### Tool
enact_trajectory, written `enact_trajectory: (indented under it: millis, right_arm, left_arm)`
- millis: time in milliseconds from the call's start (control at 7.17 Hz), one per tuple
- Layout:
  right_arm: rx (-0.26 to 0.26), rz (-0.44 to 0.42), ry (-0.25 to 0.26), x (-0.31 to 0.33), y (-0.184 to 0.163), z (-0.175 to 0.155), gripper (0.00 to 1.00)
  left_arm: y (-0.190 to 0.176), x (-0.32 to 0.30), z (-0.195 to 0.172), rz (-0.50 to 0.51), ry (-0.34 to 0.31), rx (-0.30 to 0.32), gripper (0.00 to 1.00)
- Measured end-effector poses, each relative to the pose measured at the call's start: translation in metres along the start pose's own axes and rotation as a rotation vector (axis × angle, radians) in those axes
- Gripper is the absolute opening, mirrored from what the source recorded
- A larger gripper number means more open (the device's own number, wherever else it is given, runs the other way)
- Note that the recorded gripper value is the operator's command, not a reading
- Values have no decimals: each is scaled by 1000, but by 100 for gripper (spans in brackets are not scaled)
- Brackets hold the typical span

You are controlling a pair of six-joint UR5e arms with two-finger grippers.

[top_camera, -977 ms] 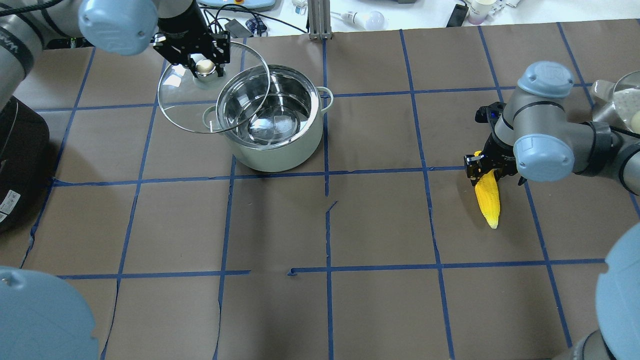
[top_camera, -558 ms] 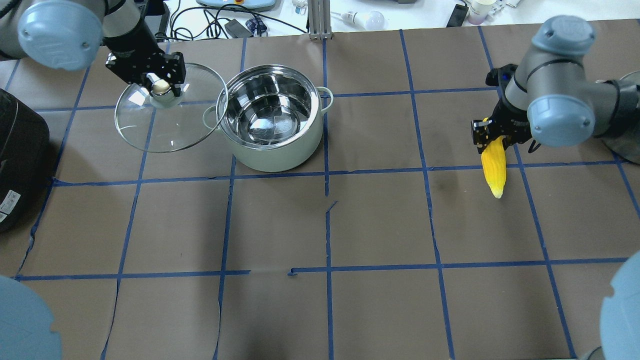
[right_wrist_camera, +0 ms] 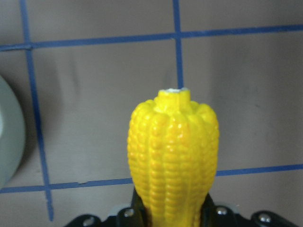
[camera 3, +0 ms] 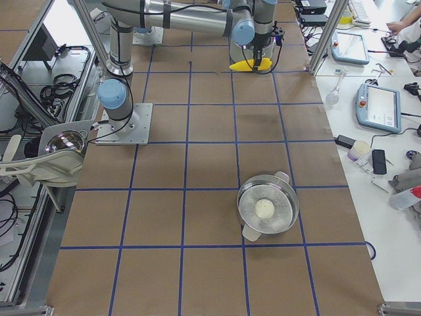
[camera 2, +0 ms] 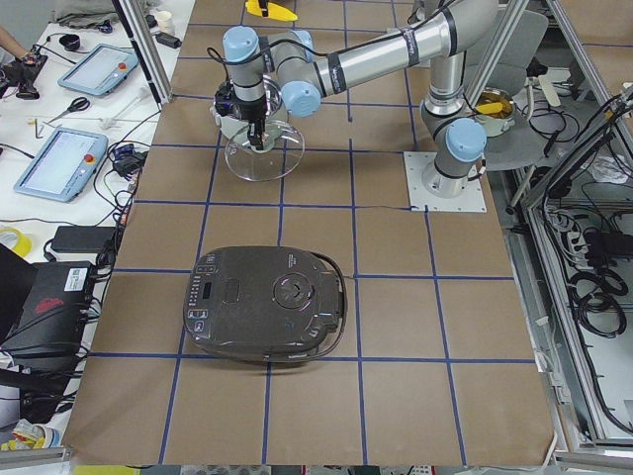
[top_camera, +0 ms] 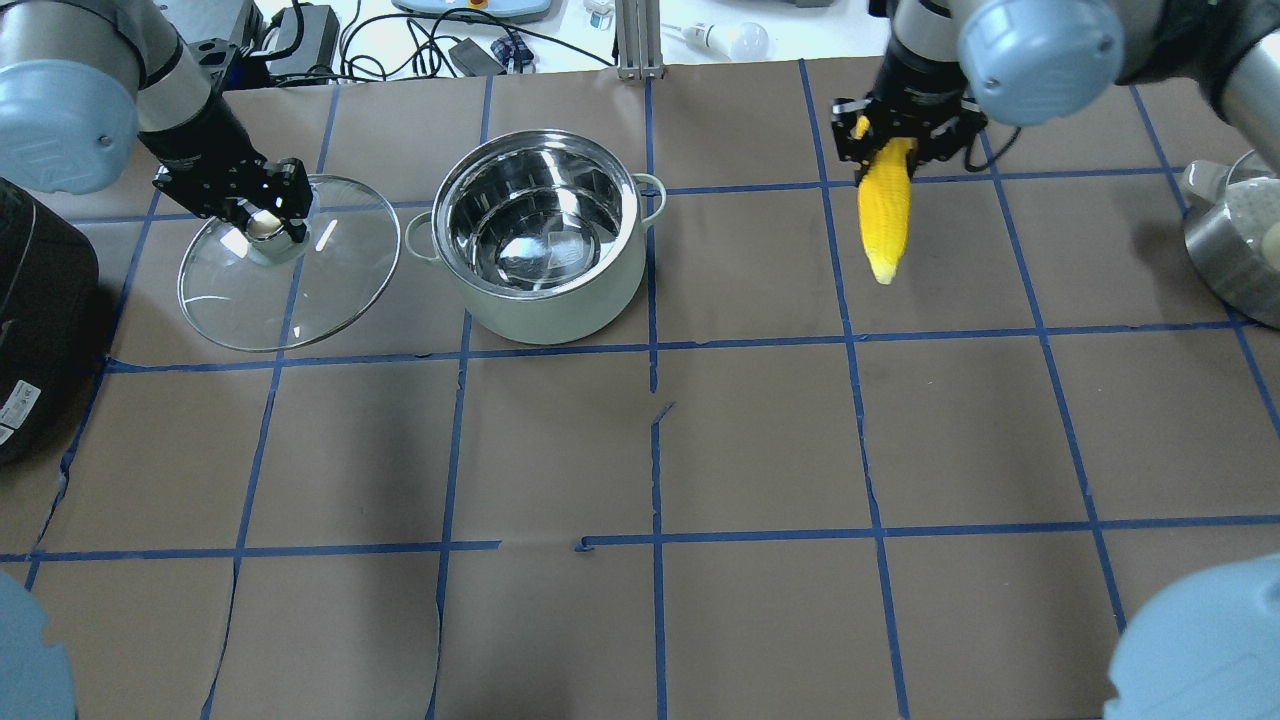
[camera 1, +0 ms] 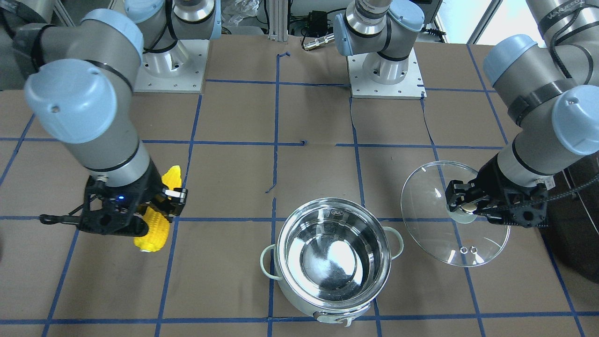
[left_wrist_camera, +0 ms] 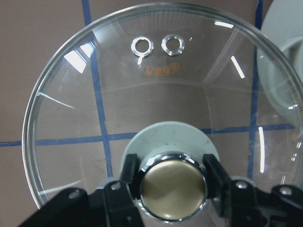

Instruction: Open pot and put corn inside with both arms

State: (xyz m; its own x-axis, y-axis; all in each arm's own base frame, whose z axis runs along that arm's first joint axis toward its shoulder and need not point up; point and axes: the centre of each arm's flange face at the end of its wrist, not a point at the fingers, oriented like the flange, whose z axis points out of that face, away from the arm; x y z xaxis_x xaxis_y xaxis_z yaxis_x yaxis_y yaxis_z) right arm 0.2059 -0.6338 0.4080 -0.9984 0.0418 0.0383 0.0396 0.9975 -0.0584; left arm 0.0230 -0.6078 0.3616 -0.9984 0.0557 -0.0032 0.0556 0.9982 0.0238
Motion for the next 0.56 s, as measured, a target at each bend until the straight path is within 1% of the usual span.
enact_trajectory:
  millis: [140, 279, 558]
  right_arm:
    - [27, -41, 7, -55, -1, -7, 0]
    - [49, -90, 3, -110, 1, -7, 0]
    - [71, -167, -14, -183, 5, 2, 0]
  left_arm:
    - [2, -8, 8, 6, -3, 10, 0]
    - [6, -15, 19, 11, -6, 23, 0]
    - [11, -30, 35, 21, -6, 40, 0]
